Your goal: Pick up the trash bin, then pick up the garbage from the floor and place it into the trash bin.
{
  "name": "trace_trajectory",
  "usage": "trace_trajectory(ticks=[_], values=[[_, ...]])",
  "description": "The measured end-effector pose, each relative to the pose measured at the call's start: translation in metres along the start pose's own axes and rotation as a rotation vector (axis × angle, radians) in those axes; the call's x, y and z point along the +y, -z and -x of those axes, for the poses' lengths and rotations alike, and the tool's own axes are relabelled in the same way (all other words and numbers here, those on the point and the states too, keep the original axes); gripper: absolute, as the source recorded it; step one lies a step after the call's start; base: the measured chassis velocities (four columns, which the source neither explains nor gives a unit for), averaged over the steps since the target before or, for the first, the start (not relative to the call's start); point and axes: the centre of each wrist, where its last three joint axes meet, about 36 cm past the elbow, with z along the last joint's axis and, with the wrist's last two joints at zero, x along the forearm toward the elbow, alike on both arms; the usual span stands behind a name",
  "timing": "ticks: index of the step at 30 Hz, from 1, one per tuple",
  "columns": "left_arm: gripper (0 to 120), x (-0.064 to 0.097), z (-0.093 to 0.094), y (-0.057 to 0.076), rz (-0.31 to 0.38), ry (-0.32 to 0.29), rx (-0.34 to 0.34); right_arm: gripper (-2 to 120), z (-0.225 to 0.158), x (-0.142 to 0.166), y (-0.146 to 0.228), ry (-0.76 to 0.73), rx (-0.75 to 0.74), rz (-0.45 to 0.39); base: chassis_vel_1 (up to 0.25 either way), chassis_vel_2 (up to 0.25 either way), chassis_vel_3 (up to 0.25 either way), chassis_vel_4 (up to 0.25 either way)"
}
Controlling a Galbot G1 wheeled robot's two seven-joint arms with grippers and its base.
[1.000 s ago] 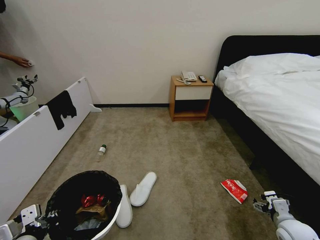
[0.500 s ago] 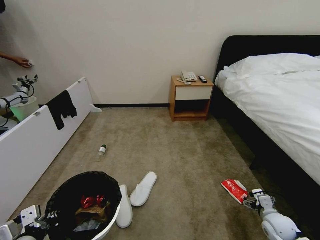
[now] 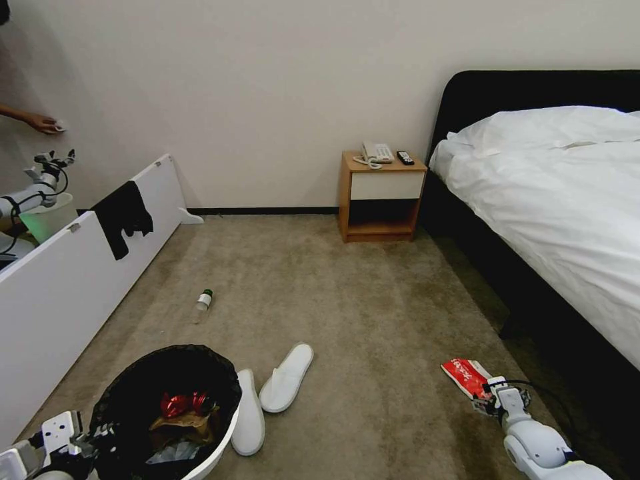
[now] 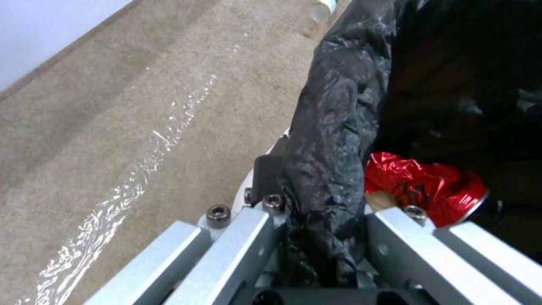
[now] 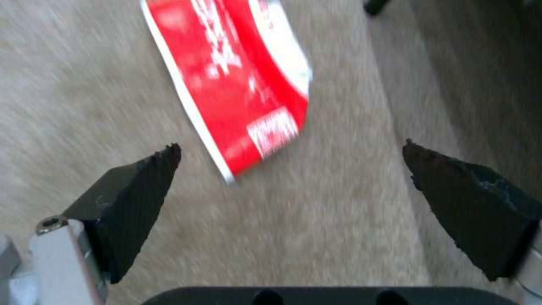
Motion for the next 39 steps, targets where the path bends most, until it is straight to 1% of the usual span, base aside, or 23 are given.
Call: trace_trajectory(ticks=[6,11,16,22,28,33,39], values=[[2,0.0,0.002,0.0,0.002,-0.001,0.002,100,0.018,0.0,-0.018,-0.022,0.036,-0.007,0.0,0.0,0.0,0.0],[2,0.002,0.005,0.0,0.008,0.001,0.006,100,0.034,0.005,-0.028,-0.043,0.06,0.015,0.0,0.0,0.0,0.0],[2,0.003,0.008,0.0,0.01,0.001,0.011,100,0.044,0.009,-0.027,-0.059,0.063,0.036,0.0,0.0,0.0,0.0],[2,0.004,0.01,0.0,0.012,0.0,0.012,100,0.05,0.012,-0.017,-0.065,0.056,0.059,0.0,0.0,0.0,0.0],[2,0.004,0.011,0.001,0.016,-0.002,0.013,100,0.061,0.018,-0.003,-0.068,0.045,0.102,0.0,0.0,0.0,0.0],[2,0.005,0.011,0.0,0.019,-0.008,0.018,100,0.067,0.025,0.001,-0.073,0.039,0.11,0.0,0.0,0.0,0.0],[2,0.005,0.011,0.0,0.023,-0.01,0.019,100,0.071,0.032,-0.005,-0.079,0.027,0.111,0.0,0.0,0.0,0.0]])
